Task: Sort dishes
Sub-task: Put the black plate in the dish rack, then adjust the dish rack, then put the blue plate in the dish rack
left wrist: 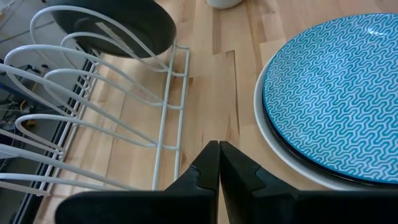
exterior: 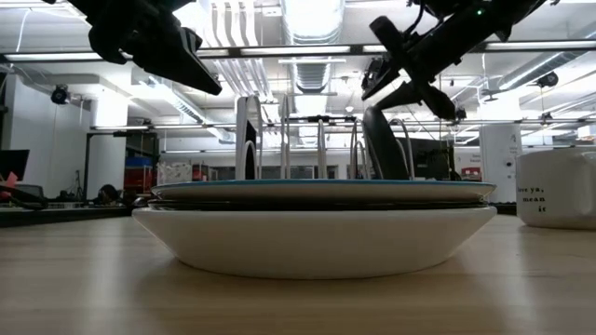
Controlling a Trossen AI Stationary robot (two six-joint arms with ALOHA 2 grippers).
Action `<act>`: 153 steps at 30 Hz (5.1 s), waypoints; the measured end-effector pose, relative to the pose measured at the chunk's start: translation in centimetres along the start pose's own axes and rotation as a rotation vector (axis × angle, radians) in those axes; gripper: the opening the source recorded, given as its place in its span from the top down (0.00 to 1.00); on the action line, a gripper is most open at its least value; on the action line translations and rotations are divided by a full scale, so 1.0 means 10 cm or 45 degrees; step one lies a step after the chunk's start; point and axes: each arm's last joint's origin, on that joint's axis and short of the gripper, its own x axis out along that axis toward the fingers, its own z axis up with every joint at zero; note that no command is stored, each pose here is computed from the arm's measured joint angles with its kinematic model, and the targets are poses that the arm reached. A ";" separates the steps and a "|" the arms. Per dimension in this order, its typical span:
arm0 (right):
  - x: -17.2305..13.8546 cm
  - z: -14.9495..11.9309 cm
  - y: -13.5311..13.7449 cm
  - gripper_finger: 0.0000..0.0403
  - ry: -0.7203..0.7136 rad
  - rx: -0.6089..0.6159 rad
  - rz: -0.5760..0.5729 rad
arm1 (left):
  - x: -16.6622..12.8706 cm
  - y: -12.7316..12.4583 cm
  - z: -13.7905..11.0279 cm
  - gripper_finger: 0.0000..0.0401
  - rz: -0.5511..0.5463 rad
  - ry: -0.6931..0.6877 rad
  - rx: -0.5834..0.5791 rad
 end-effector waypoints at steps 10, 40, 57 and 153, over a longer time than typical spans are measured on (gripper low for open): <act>-0.19 0.05 -0.01 0.71 0.033 -0.013 0.037 | 0.01 0.02 0.00 1.00 0.026 0.003 -0.009; -0.66 0.03 -0.35 0.77 0.031 -0.108 -0.471 | 0.43 0.11 -0.13 1.00 0.118 0.164 -0.013; -0.02 0.00 -0.24 0.98 0.077 -0.264 -0.440 | 0.50 0.14 -0.16 1.00 0.133 0.202 -0.021; -0.50 -0.90 0.41 0.99 0.064 -1.328 0.596 | 0.34 -0.23 0.83 1.00 0.014 -0.473 -0.381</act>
